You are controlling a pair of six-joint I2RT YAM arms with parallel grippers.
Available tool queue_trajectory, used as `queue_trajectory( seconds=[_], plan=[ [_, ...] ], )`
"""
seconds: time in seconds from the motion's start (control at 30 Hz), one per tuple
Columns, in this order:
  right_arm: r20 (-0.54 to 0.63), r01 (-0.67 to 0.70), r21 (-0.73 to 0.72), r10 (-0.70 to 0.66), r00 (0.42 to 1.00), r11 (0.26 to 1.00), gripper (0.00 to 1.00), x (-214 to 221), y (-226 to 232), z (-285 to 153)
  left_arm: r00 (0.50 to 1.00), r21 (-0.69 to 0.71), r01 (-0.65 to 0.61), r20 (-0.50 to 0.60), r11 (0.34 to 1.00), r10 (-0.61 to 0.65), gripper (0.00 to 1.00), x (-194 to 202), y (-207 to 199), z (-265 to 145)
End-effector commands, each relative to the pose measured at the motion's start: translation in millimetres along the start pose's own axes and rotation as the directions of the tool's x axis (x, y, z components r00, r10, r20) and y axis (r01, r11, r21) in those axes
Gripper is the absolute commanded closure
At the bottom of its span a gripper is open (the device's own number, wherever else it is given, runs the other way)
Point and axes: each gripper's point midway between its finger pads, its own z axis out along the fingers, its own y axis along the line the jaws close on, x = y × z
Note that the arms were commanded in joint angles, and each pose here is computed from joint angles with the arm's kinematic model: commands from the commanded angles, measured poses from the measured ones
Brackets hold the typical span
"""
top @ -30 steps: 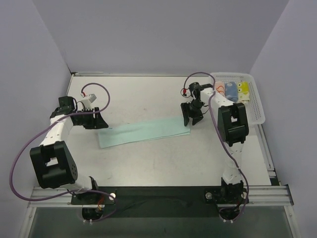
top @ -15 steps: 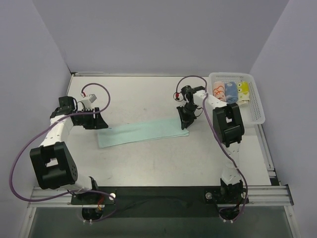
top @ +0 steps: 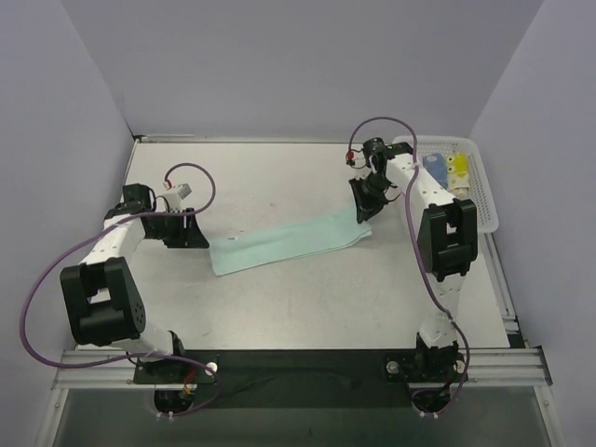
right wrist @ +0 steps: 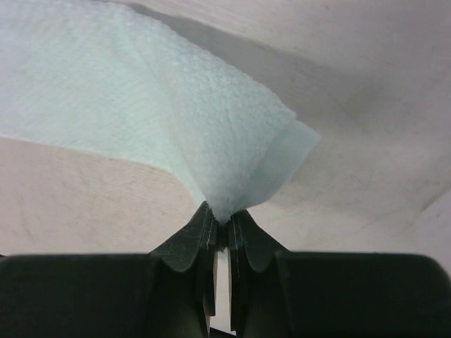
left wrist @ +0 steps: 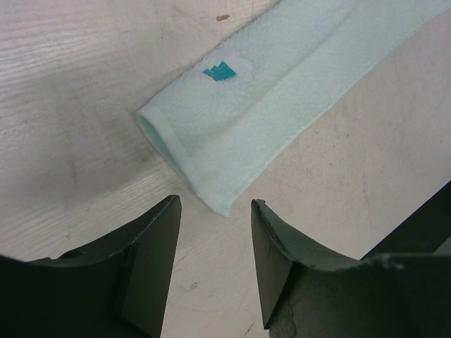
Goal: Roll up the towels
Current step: Fold the towel
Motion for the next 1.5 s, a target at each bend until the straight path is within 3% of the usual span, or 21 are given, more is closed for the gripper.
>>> queue_trajectory(
  seconds=[0.0, 0.3, 0.53, 1.47],
  plan=[
    [0.022, 0.08, -0.06, -0.079, 0.997, 0.995, 1.0, -2.6, 41.4, -29.4, 0.998, 0.022, 0.048, -0.034, 0.999, -0.047, 0.46, 6.2, 1.6, 8.1],
    [0.029, 0.195, -0.224, -0.193, 0.981, 0.955, 1.0, -18.1, 129.9, -11.6, 0.981, 0.047, 0.165, -0.113, 0.985, -0.159, 0.51, 11.9, 12.5, 30.0],
    [0.012, 0.24, -0.253, -0.245, 0.969, 0.937, 1.0, -22.8, 165.2, 9.8, 0.965, 0.037, 0.217, -0.156, 0.975, -0.209, 0.57, 18.2, 22.3, 42.3],
    [-0.002, 0.276, -0.301, -0.29, 0.957, 0.913, 0.98, -28.7, 227.8, 54.4, 0.96, 0.03, 0.22, -0.186, 0.975, -0.211, 0.55, 29.3, 22.5, 42.8]
  ],
)
